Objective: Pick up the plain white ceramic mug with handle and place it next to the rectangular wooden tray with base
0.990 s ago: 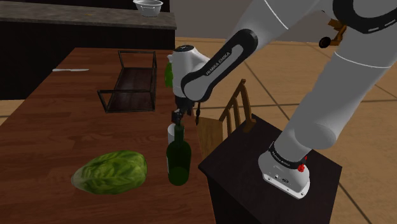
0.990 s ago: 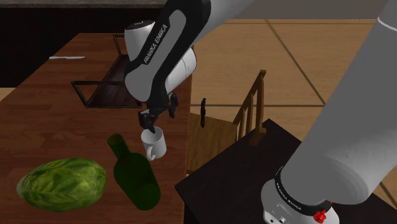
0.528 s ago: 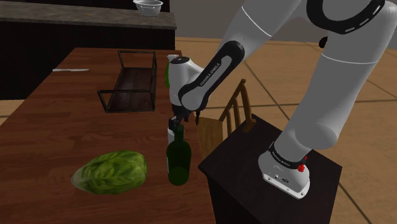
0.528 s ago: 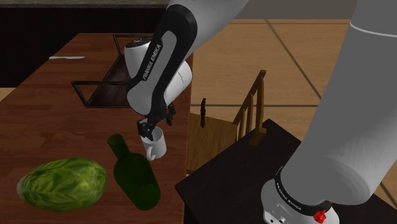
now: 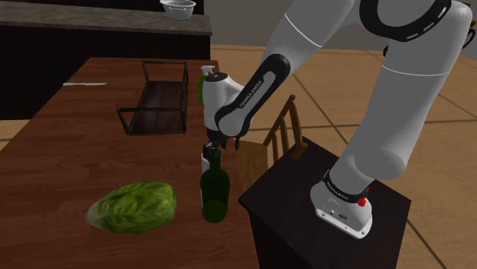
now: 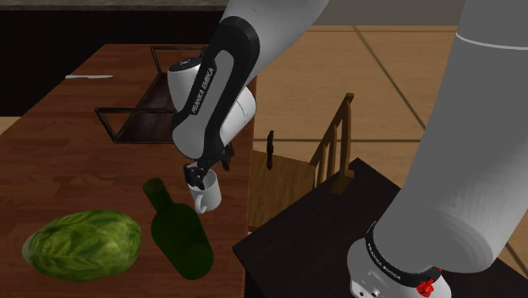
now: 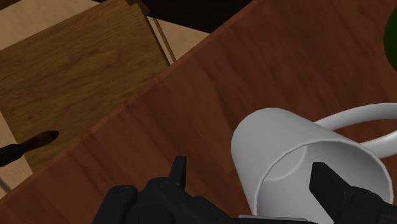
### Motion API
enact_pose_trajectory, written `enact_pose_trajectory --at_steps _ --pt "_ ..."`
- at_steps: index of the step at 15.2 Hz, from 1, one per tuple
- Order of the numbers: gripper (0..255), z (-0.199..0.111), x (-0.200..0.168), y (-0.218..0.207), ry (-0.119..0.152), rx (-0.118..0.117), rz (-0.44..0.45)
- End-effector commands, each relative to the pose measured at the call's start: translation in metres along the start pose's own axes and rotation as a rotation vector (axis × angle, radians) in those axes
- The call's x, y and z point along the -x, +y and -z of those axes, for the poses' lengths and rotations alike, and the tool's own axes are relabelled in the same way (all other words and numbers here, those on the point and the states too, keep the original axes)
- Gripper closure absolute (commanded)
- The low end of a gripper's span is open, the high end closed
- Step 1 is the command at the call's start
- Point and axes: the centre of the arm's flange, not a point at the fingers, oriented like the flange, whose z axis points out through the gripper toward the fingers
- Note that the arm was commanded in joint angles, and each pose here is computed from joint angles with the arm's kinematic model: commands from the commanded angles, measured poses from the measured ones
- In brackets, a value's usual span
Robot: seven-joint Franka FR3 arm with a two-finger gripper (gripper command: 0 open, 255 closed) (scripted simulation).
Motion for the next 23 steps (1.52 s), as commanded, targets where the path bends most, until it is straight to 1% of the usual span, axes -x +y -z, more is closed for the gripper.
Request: enact_pose_trajectory --at_steps 1,2,11,23 --pt "0 0.0 0.0 0.0 0.0 0.0 0.0" --pt "255 0.0 0.0 0.0 0.0 0.0 0.0" --pt "255 0.0 0.0 0.0 0.0 0.0 0.0" --pt "255 0.063 0.003 -0.002 0.0 0.0 0.0"
